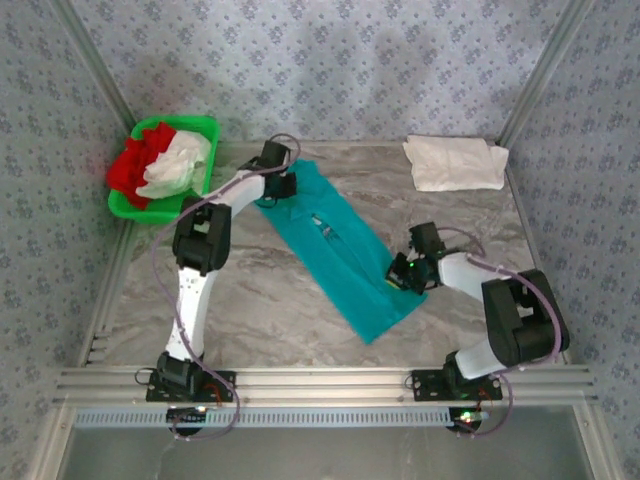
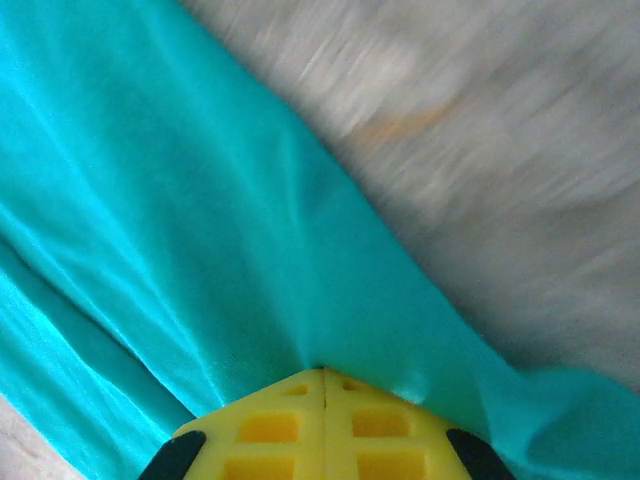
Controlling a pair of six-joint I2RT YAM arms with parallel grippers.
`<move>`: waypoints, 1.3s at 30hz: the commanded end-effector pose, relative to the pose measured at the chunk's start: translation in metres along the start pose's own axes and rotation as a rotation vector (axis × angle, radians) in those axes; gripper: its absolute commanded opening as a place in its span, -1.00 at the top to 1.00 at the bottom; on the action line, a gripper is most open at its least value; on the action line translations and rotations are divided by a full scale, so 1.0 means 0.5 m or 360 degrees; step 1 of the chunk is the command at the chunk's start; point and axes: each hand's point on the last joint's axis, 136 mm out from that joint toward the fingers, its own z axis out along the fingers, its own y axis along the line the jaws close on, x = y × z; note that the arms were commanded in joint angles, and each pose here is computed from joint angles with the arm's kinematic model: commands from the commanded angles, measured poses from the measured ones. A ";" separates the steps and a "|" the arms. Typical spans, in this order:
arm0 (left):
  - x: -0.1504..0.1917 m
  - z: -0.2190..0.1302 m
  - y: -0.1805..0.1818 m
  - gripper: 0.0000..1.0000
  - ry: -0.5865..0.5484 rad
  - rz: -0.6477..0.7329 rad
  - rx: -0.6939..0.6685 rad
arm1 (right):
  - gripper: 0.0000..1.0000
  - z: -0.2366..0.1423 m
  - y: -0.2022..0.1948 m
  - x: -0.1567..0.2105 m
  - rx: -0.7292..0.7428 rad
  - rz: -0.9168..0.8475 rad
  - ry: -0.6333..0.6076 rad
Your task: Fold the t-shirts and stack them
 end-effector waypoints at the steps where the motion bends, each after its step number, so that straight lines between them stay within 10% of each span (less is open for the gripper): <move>1: -0.065 -0.020 -0.025 1.00 -0.0015 0.0089 0.0042 | 1.00 0.027 -0.010 0.066 0.0097 0.0036 0.0048; 8: -0.202 -0.168 -0.019 1.00 -0.0258 0.0121 0.0055 | 1.00 -0.069 0.072 -0.003 0.0068 -0.0232 -0.0201; 15: -0.099 -0.402 -0.010 1.00 -0.0624 -0.0080 0.0255 | 1.00 -0.085 0.188 -0.095 -0.0016 -0.0590 -0.0150; 21: 0.105 -0.300 0.003 1.00 -0.0249 -0.0178 0.0143 | 1.00 0.019 0.296 -0.176 -0.0074 -0.0742 0.0031; 39: 0.141 -0.056 0.044 1.00 0.0030 -0.0308 -0.0093 | 1.00 0.172 0.230 -0.226 0.0011 -0.0489 0.0172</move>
